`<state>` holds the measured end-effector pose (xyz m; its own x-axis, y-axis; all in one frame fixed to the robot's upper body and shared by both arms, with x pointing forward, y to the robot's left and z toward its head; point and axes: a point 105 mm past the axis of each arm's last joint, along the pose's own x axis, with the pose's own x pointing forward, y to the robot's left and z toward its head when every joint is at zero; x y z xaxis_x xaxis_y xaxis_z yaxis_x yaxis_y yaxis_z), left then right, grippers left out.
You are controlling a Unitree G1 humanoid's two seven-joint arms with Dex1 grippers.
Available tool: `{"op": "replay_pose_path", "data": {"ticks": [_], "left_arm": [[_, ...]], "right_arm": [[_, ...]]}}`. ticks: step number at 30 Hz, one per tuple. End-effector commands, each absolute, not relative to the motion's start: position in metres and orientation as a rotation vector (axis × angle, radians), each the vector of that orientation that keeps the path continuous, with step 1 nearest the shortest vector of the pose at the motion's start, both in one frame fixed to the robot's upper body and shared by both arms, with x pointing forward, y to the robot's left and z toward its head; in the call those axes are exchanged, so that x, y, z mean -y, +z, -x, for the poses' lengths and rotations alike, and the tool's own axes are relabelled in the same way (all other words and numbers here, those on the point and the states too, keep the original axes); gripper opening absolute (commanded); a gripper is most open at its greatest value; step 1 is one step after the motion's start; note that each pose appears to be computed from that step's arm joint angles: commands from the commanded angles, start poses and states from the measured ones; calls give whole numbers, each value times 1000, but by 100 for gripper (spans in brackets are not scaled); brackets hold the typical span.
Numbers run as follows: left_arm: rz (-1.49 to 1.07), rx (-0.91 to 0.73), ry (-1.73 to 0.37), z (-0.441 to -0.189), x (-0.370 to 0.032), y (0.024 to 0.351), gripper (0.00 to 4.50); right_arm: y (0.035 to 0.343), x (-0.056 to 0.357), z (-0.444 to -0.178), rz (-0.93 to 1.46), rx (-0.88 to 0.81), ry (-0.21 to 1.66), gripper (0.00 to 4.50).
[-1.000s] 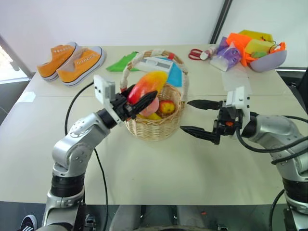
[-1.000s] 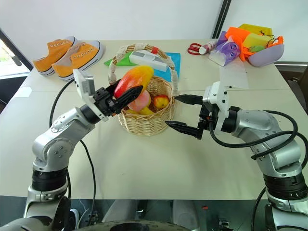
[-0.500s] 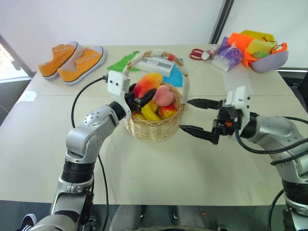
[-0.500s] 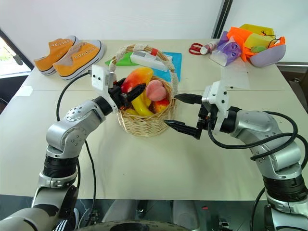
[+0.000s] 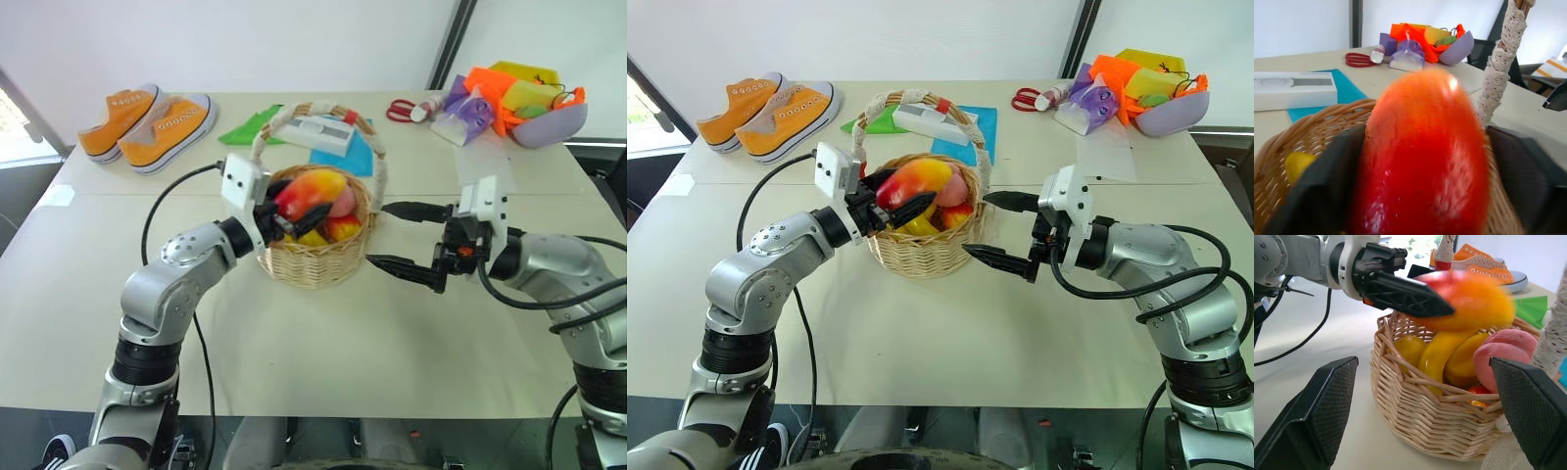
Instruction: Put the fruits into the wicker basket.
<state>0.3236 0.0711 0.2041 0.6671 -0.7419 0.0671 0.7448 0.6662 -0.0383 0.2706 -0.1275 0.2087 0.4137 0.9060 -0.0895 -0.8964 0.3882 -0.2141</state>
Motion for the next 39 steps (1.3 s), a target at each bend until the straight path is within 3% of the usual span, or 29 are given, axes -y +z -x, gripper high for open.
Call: {"op": "replay_pose_path", "data": {"ticks": [1, 8, 15, 24, 33, 39], "left_arm": [[74, 133, -861, -317, -69, 224, 445], [149, 224, -965, -293, -96, 250, 445], [86, 166, -675, -306, -187, 227, 445], [84, 102, -357, -297, -283, 180, 445], [71, 124, -339, -303, -277, 167, 445], [54, 165, -501, -290, -254, 170, 445]], "right_arm": [[218, 128, -269, 267, 92, 1145, 450], [216, 130, -269, 265, 85, 1143, 450], [211, 140, -270, 270, 62, 1125, 450], [182, 166, -271, 274, -15, 1055, 450], [174, 176, -281, 272, 11, 998, 450], [209, 159, -309, 128, 182, 846, 450]]}}
